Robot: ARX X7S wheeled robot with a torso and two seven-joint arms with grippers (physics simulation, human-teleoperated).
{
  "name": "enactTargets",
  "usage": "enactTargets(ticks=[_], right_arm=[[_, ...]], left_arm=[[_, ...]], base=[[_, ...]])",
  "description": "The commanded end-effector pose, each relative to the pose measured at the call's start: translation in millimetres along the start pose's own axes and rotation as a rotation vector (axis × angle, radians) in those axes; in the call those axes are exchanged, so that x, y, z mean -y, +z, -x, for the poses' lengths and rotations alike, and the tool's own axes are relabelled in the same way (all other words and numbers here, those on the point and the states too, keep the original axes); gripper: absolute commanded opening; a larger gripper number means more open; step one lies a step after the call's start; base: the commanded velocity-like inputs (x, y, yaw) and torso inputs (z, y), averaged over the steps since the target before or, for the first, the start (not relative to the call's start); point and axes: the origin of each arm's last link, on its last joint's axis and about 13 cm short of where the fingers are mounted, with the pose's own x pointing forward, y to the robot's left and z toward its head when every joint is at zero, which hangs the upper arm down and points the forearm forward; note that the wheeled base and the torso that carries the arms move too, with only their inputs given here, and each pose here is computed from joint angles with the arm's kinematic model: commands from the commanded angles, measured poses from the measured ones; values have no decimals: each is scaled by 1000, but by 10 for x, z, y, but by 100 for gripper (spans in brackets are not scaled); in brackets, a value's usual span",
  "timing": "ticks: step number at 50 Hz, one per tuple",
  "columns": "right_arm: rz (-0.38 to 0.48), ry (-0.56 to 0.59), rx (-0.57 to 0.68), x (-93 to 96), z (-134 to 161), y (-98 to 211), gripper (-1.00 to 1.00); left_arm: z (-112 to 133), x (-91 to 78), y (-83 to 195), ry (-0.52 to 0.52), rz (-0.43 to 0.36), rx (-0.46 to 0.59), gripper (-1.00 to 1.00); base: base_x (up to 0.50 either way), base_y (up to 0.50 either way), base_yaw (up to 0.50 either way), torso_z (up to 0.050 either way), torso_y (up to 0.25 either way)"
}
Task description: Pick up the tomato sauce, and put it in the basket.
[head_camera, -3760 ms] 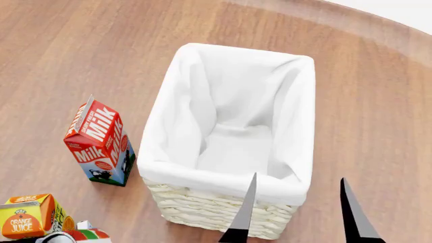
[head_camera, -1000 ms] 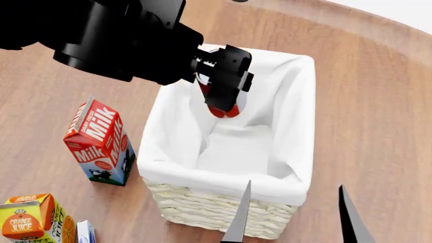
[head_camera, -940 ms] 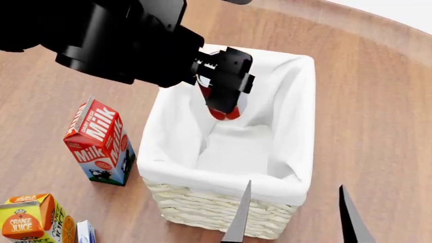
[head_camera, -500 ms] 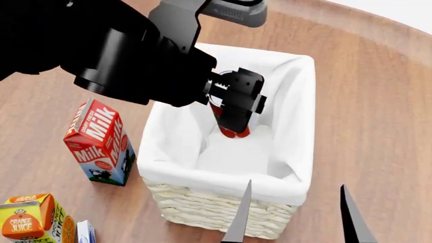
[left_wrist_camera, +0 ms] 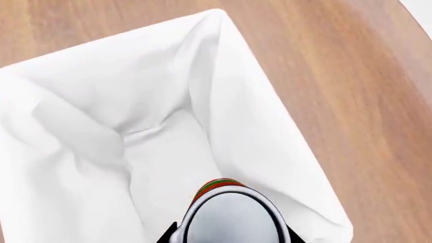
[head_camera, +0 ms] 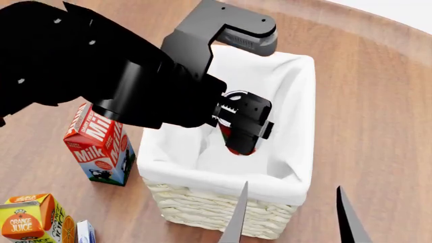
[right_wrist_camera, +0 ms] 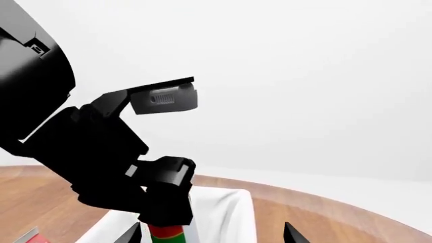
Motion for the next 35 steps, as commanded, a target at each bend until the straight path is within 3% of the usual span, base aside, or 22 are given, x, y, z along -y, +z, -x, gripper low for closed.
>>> enactTargets(ticks=[1, 35], right_arm=[[1, 1, 0, -7, 10, -4, 100], [8, 2, -4, -12, 9, -13, 100]], left_arm=[[-86, 8, -72, 12, -2, -7, -100], [-210, 21, -190, 16, -16, -21, -100]], base=[[0, 0, 0, 0, 0], [0, 0, 0, 0, 1]])
